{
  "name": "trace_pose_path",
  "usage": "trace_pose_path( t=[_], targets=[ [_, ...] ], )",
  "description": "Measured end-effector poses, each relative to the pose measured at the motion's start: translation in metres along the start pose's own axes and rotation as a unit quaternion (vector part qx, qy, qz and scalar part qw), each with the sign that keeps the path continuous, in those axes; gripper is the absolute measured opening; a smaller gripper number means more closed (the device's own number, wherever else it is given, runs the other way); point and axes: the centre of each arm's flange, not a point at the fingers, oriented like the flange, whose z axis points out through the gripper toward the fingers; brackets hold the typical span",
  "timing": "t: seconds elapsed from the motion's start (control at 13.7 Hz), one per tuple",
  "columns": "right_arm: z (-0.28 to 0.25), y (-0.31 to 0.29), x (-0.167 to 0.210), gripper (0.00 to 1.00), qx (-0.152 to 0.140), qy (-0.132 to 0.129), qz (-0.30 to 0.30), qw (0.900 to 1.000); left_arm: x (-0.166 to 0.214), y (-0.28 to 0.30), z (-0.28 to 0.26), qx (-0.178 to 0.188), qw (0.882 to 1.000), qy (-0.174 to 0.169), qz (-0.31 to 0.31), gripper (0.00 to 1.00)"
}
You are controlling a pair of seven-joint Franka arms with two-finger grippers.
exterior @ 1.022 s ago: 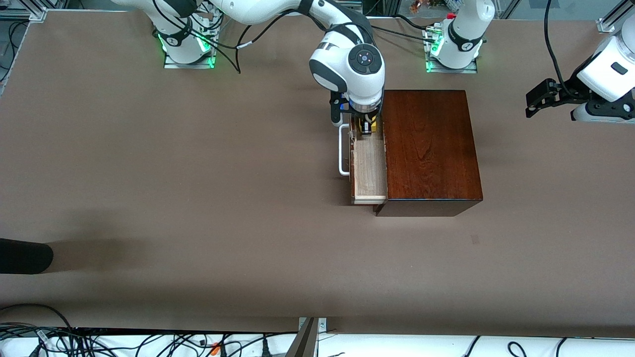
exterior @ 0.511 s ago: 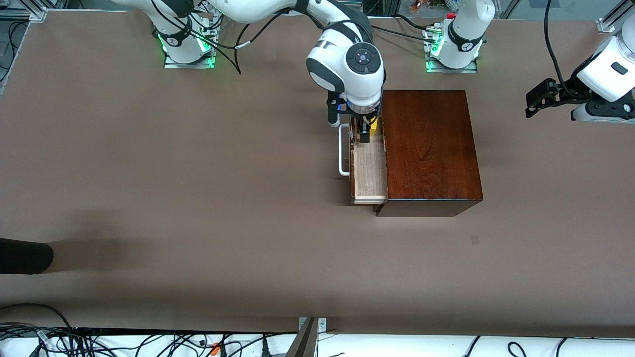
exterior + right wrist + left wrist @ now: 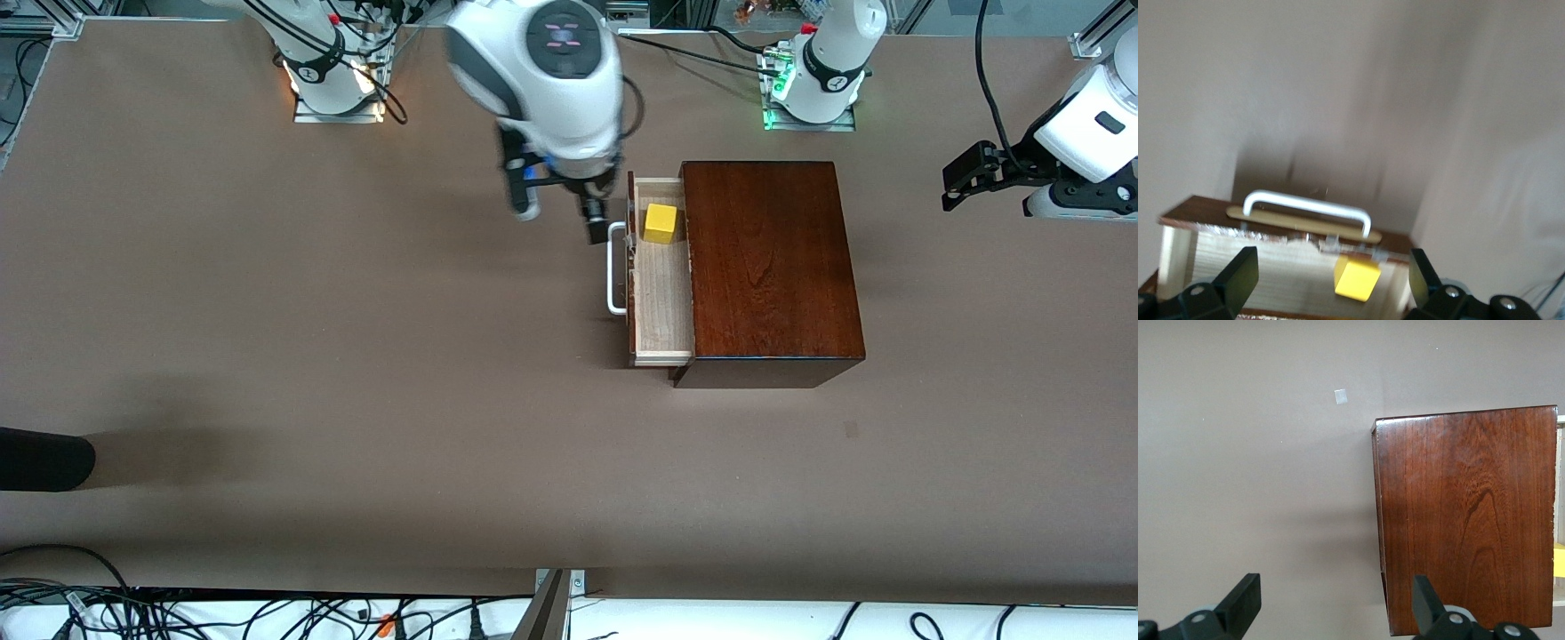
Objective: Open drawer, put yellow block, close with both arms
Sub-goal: 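Withdraw the right gripper while the left gripper moves toward the drawer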
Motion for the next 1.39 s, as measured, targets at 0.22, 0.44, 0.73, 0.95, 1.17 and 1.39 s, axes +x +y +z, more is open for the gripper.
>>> trace_pose_path(
  t=[0.22,0.44,0.73,0.95,1.17,1.39],
  targets=[
    [-0.05,-0.002,0.09,1.0,-0.035,0.013,-0.102,0.994,0.0,0.0,0.0,0.0,1.0,0.0,0.0,1.0],
    [-0.083,-0.001,0.167,1.0,-0.055,0.021,-0.195,0.979,0.0,0.0,0.0,0.0,1.0,0.0,0.0,1.0],
    [-0.111,0.017,0.251,1.0,-0.067,0.036,-0.321,0.944,-0.002,0.007,-0.004,0.0,1.0,-0.023,0.008,1.0],
    [-0.127,0.042,0.321,1.0,-0.065,0.034,-0.408,0.91,0.005,0.045,0.0,-0.011,0.998,-0.049,0.044,1.0],
    [-0.131,0.073,0.4,1.0,-0.047,0.026,-0.482,0.874,0.007,0.125,0.031,-0.042,0.988,-0.095,0.113,1.0],
    [-0.131,0.092,0.473,1.0,-0.034,0.027,-0.555,0.831,-0.007,0.212,0.057,-0.06,0.972,-0.129,0.187,1.0]
  ],
)
